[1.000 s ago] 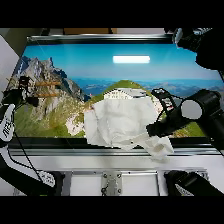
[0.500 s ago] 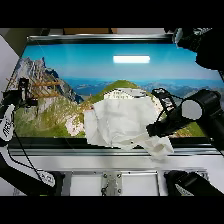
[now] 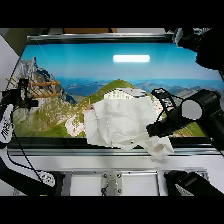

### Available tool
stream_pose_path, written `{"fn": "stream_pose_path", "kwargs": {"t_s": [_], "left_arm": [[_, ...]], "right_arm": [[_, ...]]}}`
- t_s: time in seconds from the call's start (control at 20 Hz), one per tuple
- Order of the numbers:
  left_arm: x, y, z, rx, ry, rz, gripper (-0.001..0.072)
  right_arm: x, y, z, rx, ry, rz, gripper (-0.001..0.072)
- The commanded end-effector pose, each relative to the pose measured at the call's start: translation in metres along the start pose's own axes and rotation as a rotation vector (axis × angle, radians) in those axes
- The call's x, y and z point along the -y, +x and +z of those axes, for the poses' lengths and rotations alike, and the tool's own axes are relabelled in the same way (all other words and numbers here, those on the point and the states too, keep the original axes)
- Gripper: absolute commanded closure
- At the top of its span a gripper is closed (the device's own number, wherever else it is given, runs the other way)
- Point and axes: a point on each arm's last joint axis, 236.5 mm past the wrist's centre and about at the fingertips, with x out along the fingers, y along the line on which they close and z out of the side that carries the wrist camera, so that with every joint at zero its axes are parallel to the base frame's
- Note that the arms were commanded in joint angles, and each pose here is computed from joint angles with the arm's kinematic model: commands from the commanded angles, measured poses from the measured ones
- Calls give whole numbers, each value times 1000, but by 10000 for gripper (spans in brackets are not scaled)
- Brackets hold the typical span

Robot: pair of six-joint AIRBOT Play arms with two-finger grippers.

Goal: Fold the clothes and pants, and hang the long-sleeved shirts on hangers.

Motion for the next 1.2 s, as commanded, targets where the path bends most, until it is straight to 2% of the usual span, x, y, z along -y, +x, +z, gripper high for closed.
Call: {"fn": "stream_pose_path", "kwargs": {"t_s": [0.0,0.25,0.55,0.6,0.7,0.8,0.95,1.0,1.15], "left_arm": [[-20,-44,23,85,-4,45,688],[-14,-113,47,174,13,61,688],[7,-194,40,192,44,37,688],[20,-209,36,192,73,-8,688],[58,-242,24,213,268,-143,688],[114,-283,6,282,545,-368,688],[180,-352,-40,394,865,-728,688],[185,-362,-50,406,920,-774,688],[182,-370,-48,439,920,-753,688]], "right_arm": [[0,0,0,-1,0,0,680],[0,0,0,-1,0,0,679],[0,0,0,-1,0,0,680],[0,0,0,-1,0,0,680],[0,0,0,-1,0,0,680],[0,0,0,0,0,0,679],[0,0,0,-1,0,0,680],[0,0,0,-1,0,0,679],[0,0,0,-1,0,0,679]]}}
